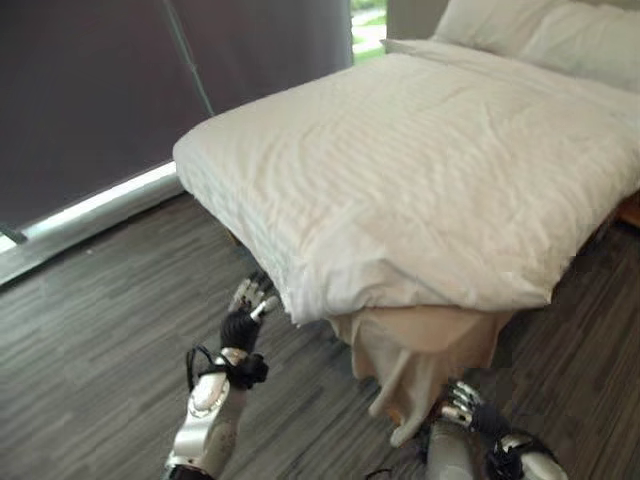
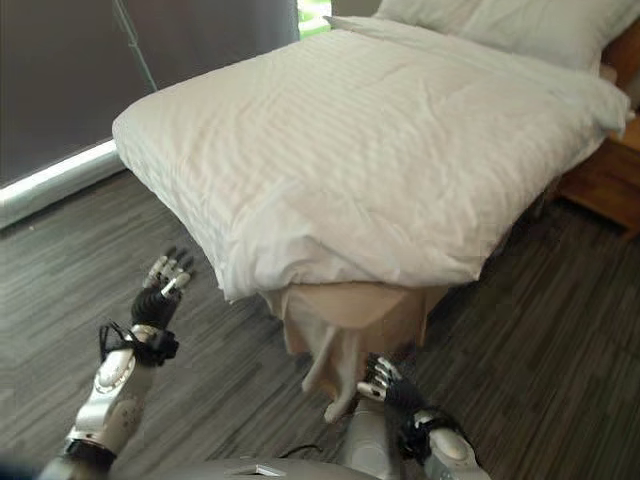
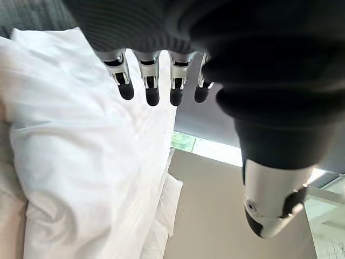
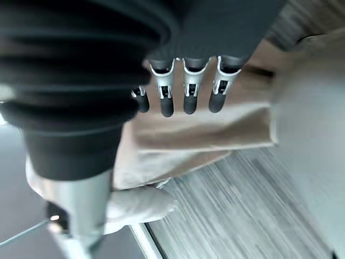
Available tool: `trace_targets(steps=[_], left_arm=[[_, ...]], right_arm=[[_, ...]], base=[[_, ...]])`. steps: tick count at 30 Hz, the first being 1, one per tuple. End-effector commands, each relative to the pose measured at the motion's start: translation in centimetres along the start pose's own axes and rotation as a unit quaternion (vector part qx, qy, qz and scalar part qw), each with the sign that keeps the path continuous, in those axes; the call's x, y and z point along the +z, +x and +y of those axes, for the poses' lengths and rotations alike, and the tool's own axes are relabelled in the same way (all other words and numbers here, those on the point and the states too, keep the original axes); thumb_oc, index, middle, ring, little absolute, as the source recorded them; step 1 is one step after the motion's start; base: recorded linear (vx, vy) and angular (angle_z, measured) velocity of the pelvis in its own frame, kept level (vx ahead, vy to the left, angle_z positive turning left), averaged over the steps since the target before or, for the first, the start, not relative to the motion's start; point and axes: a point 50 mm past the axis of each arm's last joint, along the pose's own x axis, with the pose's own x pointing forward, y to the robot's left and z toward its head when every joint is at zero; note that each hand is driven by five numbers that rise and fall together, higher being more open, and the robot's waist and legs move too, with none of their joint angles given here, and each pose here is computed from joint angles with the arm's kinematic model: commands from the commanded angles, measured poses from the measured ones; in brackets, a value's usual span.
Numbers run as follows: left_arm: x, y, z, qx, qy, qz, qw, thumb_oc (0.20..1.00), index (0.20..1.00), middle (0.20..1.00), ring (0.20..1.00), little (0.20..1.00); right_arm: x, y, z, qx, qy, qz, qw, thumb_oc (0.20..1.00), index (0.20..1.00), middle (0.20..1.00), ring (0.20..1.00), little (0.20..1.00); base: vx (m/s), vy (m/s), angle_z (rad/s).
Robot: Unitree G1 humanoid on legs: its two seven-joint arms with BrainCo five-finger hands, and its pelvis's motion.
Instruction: Making the bed.
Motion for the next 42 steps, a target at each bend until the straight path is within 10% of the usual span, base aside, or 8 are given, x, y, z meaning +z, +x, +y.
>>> trace_targets(steps=[1, 31, 37, 42], left_arm=[[4.1, 1.3, 0.1, -0.025, 0.025, -0.079, 0.996, 1.0, 1.0, 1.0, 1.0, 1.0], [2.4, -0.6, 2.9, 0.091, -0.026, -0.082, 0.992, 1.0, 1.0, 1.0, 1.0, 1.0], [3.8, -1.5, 4.7, 0.108, 0.003, -0.097, 0.989, 1.0, 1.0, 1.0, 1.0, 1.0], [2.2, -2.4, 3.8, 0.054, 0.002, -0.043, 0.998, 1.0, 1.0, 1.0, 1.0, 1.0]], right_arm=[[5.5, 1.6, -0.5, 0.008, -0.018, -0.112, 0.993, 1.0, 1.0, 1.0, 1.0, 1.0], [13.9, -1.6, -4.1, -0.133, -0.037, -0.326, 0.935, 1.0, 1.0, 1.0, 1.0, 1.0], [15.7, -3.7, -9.0, -0.252, -0.145, -0.298, 0.909, 1.0, 1.0, 1.0, 1.0, 1.0], [26.2, -4.5, -12.5, -0.302, -0.351, -0.288, 0.838, 1.0, 1.0, 1.0, 1.0, 1.0]], base=[[-0.08, 0.083, -0.26], [0.0, -0.025, -0.21], [0.17, 0.092, -0.08], [0.07, 0.069, 0.03]])
